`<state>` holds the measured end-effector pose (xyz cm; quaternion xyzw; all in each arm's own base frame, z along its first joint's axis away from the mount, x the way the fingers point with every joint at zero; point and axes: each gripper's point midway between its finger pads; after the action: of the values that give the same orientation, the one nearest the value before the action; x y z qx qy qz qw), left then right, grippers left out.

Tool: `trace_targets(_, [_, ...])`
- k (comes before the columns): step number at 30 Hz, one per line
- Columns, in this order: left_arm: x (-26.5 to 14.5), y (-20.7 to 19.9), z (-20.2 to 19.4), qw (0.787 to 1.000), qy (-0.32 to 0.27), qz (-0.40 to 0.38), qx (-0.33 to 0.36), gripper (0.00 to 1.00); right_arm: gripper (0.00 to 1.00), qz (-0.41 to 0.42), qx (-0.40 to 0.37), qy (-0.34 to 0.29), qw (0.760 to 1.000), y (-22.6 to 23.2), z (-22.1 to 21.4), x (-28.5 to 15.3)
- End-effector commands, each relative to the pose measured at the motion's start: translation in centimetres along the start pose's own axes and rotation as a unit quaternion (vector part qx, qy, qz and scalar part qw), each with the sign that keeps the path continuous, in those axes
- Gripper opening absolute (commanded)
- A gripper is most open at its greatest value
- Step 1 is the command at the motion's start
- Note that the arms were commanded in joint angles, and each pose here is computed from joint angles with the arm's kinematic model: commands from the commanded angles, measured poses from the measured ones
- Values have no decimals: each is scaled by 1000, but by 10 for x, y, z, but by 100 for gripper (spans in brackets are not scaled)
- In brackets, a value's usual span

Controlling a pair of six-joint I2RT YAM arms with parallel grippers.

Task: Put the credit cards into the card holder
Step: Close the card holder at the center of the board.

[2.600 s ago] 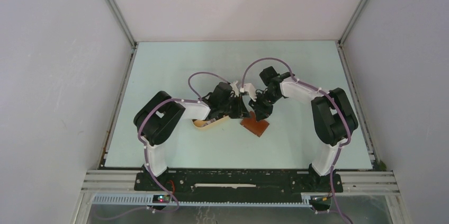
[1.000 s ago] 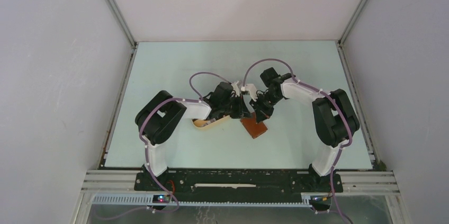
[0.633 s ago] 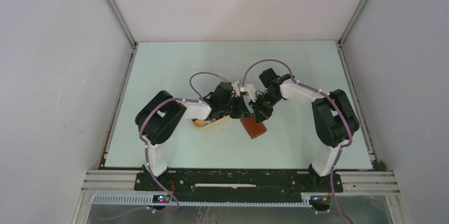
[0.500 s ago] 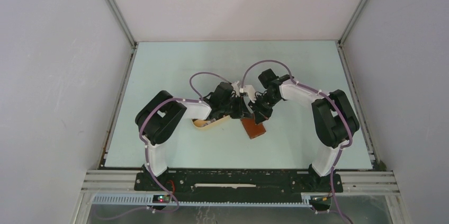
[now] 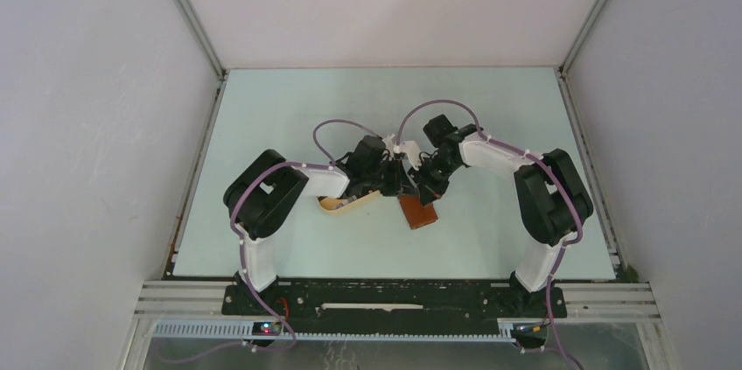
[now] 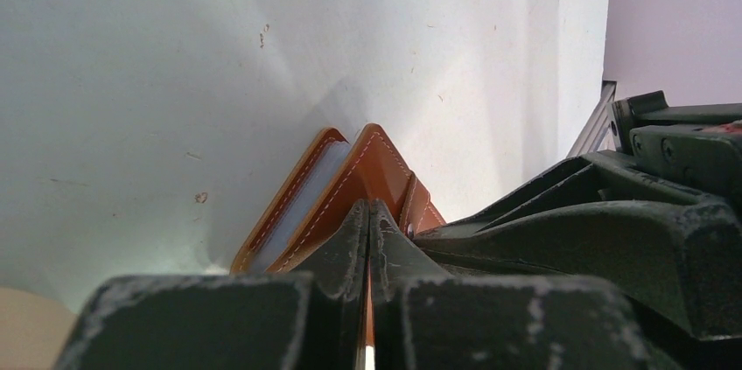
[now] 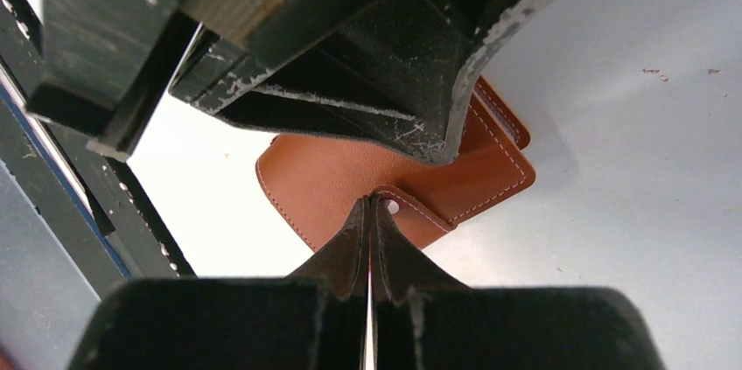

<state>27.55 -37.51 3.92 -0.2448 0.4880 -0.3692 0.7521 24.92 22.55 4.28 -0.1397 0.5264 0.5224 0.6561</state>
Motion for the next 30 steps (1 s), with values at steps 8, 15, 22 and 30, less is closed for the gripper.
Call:
trace_targets(8, [5,7,-7,1000,10,16,3,2,0,-11,-1,37,999,5,-10,27])
trace_targets(15, [4,8,-7,1000,10,16,3,2,0,-19,6,64,998,4,-25,36])
trace_targets(22, [4,8,-7,1000,9,17,3,2,0,-35,21,87,995,-1,-39,39])
trace_targets(30, [4,7,-6,1000,7,13,2,2,0,-54,38,102,993,-9,-49,43])
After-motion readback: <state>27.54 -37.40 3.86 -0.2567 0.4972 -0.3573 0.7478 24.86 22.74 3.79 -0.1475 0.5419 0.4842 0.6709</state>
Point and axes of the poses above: each gripper's point midway between its finger pads, its own x axis out along the fingers, its own y axis along the line the jaws close on, z = x × y, and after that the axes turned 3 degrees about x, right-handed
